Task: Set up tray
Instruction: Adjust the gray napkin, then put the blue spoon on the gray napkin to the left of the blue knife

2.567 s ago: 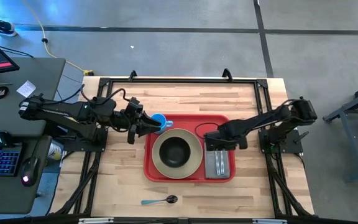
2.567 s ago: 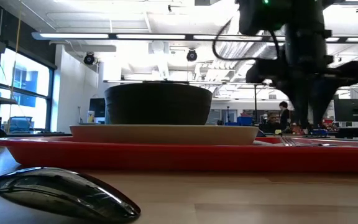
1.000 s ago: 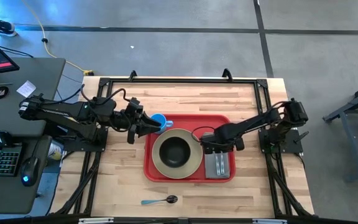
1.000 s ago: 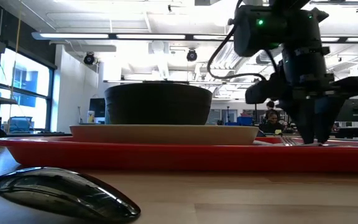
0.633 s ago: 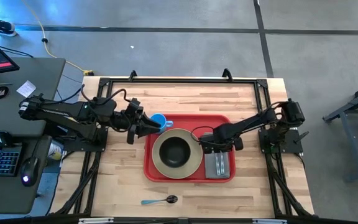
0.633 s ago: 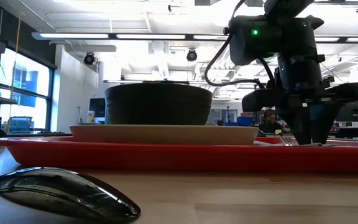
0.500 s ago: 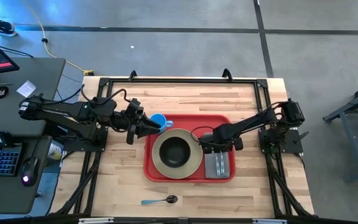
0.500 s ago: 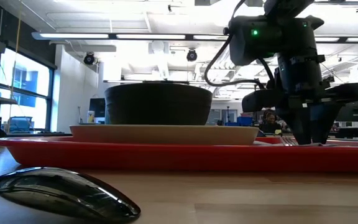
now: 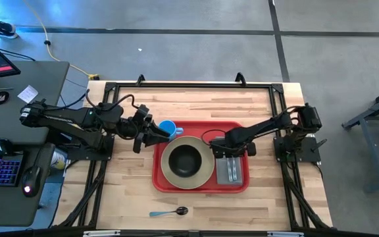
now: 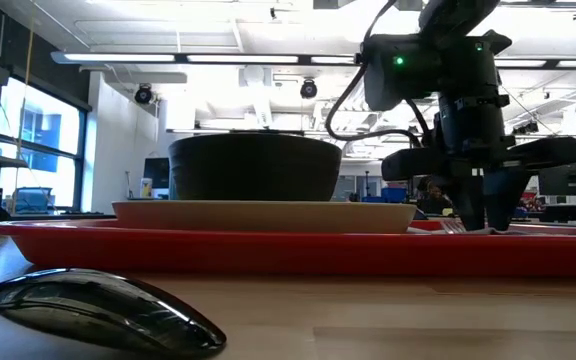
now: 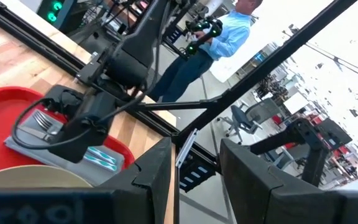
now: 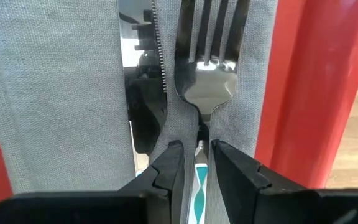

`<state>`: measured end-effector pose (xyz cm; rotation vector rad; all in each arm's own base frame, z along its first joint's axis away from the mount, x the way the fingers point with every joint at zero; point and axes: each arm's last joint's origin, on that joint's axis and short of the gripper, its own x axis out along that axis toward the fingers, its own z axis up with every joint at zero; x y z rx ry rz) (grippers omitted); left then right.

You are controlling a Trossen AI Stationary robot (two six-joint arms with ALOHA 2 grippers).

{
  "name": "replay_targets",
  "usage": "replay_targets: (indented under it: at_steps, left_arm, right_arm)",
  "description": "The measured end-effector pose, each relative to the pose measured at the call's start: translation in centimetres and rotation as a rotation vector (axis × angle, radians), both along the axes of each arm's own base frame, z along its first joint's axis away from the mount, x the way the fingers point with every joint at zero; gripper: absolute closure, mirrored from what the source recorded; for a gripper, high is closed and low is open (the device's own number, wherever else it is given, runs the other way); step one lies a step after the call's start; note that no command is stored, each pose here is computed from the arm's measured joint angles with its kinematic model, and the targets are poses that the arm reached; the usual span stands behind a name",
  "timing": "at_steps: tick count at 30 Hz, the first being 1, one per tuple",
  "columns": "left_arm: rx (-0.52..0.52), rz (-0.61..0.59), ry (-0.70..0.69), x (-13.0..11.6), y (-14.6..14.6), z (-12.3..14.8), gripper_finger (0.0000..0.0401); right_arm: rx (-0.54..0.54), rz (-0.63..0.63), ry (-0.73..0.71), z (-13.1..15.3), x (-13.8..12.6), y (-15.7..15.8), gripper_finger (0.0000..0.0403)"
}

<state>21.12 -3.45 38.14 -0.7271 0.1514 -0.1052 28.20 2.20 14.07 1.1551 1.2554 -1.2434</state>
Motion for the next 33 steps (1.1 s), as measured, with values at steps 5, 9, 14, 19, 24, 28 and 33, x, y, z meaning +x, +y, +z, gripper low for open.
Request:
replay_targets:
  at_steps: [5,9,14,19,24,28,33]
  left_arm:
    - [-0.006,-0.017,0.001,0.0,-0.1,0.0,0.0229]
    - [-0.007,-0.025,0.001,0.0,-0.1,0.0,0.0229]
    - [-0.007,-0.025,0.001,0.0,-0.1,0.0,0.0229]
    - [-0.006,-0.025,0.0,0.0,-0.1,0.0,0.0229]
    - [-0.001,-0.037,-0.001,0.0,-0.1,0.0,0.0229]
    - [0.0,-0.077,-0.001,0.0,-0.2,0.0,0.0229]
    - [-0.004,-0.114,0.0,-0.1,-0.3,0.0,0.0229]
  right_arm:
    - [-0.004,0.005,0.002,0.0,0.0,-0.6,0.032]
    - [-0.003,0.012,0.004,0.0,0.0,-0.8,0.032]
    - [0.005,0.011,0.023,0.0,-0.2,-0.8,0.032]
    - [0.004,0.03,0.033,0.6,-0.6,-0.8,0.032]
    - [0.001,0.032,-0.001,1.6,-0.8,-0.8,0.032]
    - [-0.006,0.036,-0.063,2.9,-1.1,-0.8,0.032]
    - [-0.019,0.05,-0.159,5.2,-1.8,-0.4,0.032]
